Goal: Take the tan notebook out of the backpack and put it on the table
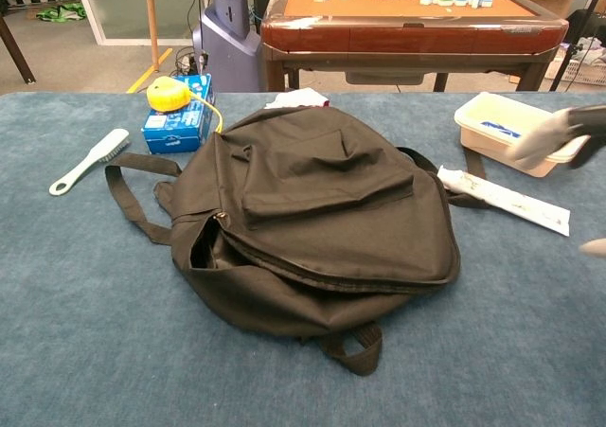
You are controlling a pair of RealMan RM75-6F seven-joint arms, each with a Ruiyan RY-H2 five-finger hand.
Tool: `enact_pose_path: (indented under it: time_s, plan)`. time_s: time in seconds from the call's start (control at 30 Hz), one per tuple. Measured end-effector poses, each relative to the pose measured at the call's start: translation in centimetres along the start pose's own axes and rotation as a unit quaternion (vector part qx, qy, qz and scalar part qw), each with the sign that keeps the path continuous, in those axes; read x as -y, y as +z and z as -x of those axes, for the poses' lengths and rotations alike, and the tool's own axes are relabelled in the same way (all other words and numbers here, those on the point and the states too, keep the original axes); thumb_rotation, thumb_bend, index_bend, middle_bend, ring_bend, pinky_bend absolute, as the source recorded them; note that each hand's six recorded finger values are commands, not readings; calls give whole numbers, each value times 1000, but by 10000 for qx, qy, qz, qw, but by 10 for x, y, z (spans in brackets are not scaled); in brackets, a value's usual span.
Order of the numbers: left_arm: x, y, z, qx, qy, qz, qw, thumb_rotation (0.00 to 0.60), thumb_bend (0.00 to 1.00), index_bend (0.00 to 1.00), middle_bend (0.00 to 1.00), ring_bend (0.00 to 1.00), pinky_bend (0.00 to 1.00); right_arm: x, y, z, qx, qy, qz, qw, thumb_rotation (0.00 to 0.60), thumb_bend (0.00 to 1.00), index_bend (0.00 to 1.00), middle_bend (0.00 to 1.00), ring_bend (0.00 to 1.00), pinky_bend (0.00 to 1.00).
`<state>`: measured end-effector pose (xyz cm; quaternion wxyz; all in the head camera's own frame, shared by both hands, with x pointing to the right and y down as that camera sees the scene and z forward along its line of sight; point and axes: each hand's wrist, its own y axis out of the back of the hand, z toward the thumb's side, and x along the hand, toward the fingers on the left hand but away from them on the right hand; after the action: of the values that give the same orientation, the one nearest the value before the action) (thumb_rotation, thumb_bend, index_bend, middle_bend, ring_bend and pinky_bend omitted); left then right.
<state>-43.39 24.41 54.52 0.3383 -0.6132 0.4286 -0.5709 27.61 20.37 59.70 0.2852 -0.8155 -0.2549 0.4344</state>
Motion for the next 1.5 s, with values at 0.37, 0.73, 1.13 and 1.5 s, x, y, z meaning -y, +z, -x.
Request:
enact_pose_path:
  time_s: [0.37,0.73,1.13,1.5]
  plan:
    - [-3,-1,6,28,26,17,10000,600,256,166,163,204,212,49,56,83,-469,646,-77,9968,600,133,242,243,130,277]
    - [-3,-4,9,47,6,45,10000,600,256,166,163,204,211,87,88,130,-566,779,-322,9948,600,131,242,243,130,277]
    - [-3,-10,10,23,19,91,10000,600,256,166,163,204,211,99,97,162,-388,618,-372,9966,600,248,242,245,129,277]
    - [-2,-7,4,146,-7,108,9998,600,256,166,163,204,211,86,93,173,-237,714,-367,9965,600,707,436,368,152,277]
